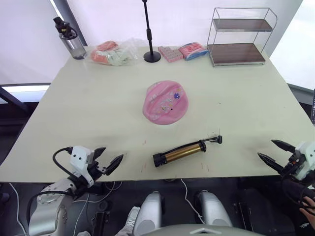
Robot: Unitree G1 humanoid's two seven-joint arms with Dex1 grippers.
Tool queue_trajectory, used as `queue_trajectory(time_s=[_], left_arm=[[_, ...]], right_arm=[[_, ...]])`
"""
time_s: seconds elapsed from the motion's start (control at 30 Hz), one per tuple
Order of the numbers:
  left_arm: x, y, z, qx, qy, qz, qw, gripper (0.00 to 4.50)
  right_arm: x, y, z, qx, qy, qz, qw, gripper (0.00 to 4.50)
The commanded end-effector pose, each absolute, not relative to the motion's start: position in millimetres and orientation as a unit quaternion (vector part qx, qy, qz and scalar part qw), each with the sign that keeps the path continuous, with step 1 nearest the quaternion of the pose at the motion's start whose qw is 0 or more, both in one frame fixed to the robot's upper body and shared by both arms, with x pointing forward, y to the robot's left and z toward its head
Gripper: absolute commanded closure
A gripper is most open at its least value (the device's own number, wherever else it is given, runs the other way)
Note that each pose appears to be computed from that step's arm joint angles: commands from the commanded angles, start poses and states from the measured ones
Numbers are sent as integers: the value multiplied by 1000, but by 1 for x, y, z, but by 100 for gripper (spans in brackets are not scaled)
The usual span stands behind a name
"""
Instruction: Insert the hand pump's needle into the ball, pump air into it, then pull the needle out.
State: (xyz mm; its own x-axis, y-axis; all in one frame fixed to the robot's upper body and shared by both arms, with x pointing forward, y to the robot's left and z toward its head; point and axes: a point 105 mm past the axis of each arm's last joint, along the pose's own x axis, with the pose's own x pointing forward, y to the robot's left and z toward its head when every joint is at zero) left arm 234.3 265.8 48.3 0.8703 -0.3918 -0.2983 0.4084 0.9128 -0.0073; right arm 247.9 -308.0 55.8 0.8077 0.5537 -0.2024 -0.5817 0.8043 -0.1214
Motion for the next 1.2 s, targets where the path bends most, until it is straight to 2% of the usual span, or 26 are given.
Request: queue_trajectory(time_s=[0.03,0.53,0.77,1.1,1.13,1.2], left_arm=[[236,267,61,44,124,-210,969,3],[248,252,67,60,119,-247,960,3],[255,214,72,83,126,-331,931,3],[281,146,82,120,129,-454,873,3],[284,140,83,124,128,-466,867,42],[287,132,85,132,126,-479,858,72]], right_arm=[[249,-313,72,-100,51,303,946,0],[244,-291,95,-101,29,335,936,0],[234,-274,108,-89,26,379,921,0],[224,-246,120,-86,21,425,901,0],[223,-245,121,-87,18,426,900,0],[222,-244,122,-87,15,426,900,0]])
